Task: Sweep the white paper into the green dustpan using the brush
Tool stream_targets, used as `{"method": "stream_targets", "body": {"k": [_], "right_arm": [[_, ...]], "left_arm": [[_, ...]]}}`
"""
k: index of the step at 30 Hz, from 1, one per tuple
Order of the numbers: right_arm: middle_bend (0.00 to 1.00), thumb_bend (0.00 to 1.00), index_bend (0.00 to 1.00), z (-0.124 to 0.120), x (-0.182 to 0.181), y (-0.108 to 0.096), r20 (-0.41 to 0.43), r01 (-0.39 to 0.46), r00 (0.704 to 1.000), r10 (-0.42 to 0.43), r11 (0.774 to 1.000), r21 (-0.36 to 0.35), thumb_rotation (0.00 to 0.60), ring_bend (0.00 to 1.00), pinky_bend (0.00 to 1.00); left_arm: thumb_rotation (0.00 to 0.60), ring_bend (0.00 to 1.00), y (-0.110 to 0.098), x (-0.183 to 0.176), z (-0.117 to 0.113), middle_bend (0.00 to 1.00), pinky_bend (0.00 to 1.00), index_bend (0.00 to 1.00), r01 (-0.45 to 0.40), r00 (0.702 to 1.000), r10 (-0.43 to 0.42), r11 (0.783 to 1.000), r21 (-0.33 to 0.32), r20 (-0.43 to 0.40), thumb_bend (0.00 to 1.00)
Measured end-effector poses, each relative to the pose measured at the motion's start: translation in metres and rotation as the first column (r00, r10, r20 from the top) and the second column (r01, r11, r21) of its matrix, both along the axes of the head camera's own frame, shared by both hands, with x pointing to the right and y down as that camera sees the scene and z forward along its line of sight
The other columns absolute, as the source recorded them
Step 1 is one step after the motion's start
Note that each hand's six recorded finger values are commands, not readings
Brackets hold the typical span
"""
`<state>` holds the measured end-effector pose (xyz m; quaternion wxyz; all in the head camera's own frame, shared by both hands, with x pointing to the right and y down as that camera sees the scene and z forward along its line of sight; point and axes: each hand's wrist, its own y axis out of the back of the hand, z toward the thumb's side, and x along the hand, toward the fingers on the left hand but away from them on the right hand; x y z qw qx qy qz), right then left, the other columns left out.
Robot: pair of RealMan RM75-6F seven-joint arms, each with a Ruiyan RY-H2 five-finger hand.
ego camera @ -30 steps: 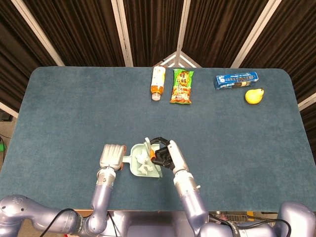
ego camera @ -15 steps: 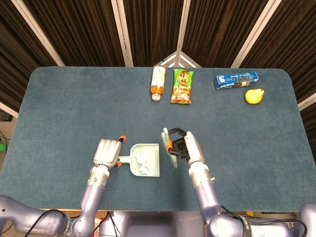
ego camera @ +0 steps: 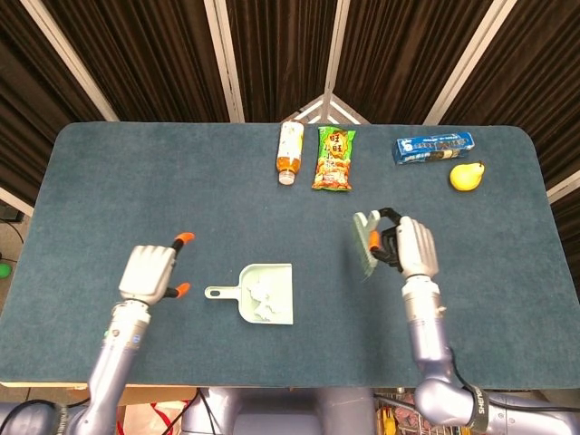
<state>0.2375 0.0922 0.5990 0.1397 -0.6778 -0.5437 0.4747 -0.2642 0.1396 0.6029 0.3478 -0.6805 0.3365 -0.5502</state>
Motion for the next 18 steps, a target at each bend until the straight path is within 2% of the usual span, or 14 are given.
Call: {"method": "stream_targets", "body": {"k": [2,4,7,9,11,13,14,15,18], "right_arm": [[0.93,0.55,0.93,0.002,0.014,-0.003,-0.075,0.026,0.997,-0.023,0.999,0.036,0.6,0.95,0.86],[0.9,0.55,0.87,0.004,0.025,-0.005,-0.143,0.056,0.989,-0.046,0.996,0.066,0.6,0.9,0.81],[0.8,0.55,0.76,0.007,0.041,-0.005,-0.259,0.12,0.962,-0.089,0.987,0.107,0.6,0.78,0.69],[0.72,0.55,0.7,0.009,0.051,-0.003,-0.342,0.174,0.932,-0.122,0.977,0.124,0.6,0.68,0.59],[0.66,0.55,0.65,0.013,0.06,0.001,-0.417,0.229,0.895,-0.16,0.966,0.121,0.6,0.61,0.53],[0.53,0.56,0.52,0.016,0.064,0.007,-0.462,0.27,0.866,-0.193,0.957,0.107,0.6,0.46,0.41],[0.44,0.55,0.42,0.018,0.065,0.012,-0.482,0.295,0.849,-0.215,0.951,0.094,0.6,0.37,0.34],[0.32,0.55,0.29,0.02,0.065,0.015,-0.496,0.311,0.837,-0.233,0.947,0.08,0.6,0.25,0.25],[0.09,0.55,0.03,0.03,0.067,0.027,-0.52,0.357,0.799,-0.303,0.934,0.004,0.6,0.04,0.11]], "left_arm": [[0.6,0.68,-0.002,-0.012,-0.006,0.66,0.72,0.19,0.009,1.0,-0.009,1.0,0.021,-0.01,0.0],[0.6,0.49,-0.002,-0.019,-0.011,0.47,0.55,0.14,0.01,1.0,-0.009,0.999,0.038,-0.018,0.0],[0.6,0.26,0.001,-0.027,-0.016,0.25,0.33,0.09,0.002,1.0,0.0,0.998,0.062,-0.031,0.0],[0.6,0.16,0.004,-0.032,-0.018,0.14,0.23,0.05,-0.008,0.999,0.01,0.997,0.078,-0.035,0.0],[0.6,0.11,0.01,-0.038,-0.019,0.07,0.18,0.04,-0.015,0.999,0.018,0.996,0.085,-0.037,0.0],[0.6,0.09,0.015,-0.044,-0.018,0.04,0.16,0.02,-0.019,0.999,0.021,0.996,0.084,-0.034,0.0],[0.6,0.08,0.018,-0.048,-0.017,0.03,0.15,0.02,-0.021,0.999,0.023,0.996,0.082,-0.028,0.0],[0.6,0.07,0.021,-0.051,-0.015,0.02,0.13,0.01,-0.022,0.999,0.024,0.997,0.077,-0.023,0.0],[0.6,0.04,0.028,-0.057,-0.01,0.0,0.09,0.0,-0.025,1.0,0.026,0.998,0.056,-0.012,0.0]]}}
